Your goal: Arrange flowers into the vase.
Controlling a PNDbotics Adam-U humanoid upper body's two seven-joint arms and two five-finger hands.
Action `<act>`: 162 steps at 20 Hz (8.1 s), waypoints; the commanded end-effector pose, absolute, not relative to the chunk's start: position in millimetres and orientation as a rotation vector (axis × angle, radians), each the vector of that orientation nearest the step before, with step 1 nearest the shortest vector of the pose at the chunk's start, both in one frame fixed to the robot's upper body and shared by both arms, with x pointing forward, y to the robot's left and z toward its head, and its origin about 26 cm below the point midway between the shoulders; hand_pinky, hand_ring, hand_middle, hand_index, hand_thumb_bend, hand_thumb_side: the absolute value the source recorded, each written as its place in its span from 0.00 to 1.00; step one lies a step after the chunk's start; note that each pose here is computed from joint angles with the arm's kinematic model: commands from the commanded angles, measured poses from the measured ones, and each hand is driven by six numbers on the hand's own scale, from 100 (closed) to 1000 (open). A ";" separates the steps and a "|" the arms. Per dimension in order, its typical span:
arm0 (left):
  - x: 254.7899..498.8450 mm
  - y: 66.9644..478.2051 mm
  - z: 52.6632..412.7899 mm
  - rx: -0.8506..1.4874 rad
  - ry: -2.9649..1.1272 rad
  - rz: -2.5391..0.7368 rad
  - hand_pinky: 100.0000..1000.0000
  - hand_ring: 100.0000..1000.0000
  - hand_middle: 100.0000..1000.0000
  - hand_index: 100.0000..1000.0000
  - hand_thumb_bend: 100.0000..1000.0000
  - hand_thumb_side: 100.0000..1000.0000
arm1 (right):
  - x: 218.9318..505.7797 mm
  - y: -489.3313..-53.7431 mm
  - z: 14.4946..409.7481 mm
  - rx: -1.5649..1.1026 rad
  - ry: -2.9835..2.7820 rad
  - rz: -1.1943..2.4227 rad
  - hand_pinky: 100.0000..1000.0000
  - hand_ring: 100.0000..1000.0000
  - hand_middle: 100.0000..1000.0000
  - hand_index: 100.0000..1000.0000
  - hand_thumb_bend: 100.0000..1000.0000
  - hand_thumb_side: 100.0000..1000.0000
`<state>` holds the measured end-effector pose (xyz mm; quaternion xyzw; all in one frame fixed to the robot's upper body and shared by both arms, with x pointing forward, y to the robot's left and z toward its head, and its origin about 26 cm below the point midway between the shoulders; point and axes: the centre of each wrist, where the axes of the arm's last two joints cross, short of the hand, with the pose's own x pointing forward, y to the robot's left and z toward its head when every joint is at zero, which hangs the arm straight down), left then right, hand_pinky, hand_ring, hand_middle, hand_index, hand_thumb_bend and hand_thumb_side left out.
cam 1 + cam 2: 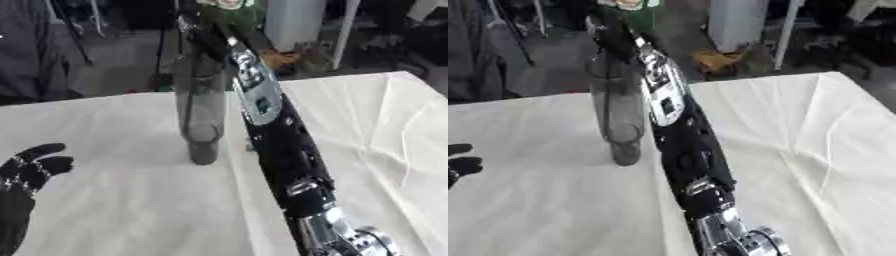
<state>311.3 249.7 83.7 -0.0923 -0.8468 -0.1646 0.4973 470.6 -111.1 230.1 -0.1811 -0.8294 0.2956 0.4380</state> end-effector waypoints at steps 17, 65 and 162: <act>311.7 254.6 88.8 -0.200 -2.069 -0.396 0.74 0.69 0.72 0.77 0.82 0.98 | 479.4 -139.3 252.8 -0.552 -2.058 0.704 0.73 0.72 0.40 0.51 0.08 0.80; 307.8 265.6 80.1 -0.157 -2.035 -0.398 0.74 0.69 0.72 0.77 0.82 0.98 | 492.0 -177.2 246.0 -0.491 -2.078 0.936 0.74 0.73 0.40 0.45 0.05 0.79; 307.5 266.6 78.5 -0.156 -2.031 -0.395 0.74 0.69 0.72 0.77 0.81 0.98 | 497.2 -175.5 225.1 -0.264 -1.922 1.449 1.00 0.97 0.92 0.95 0.50 0.88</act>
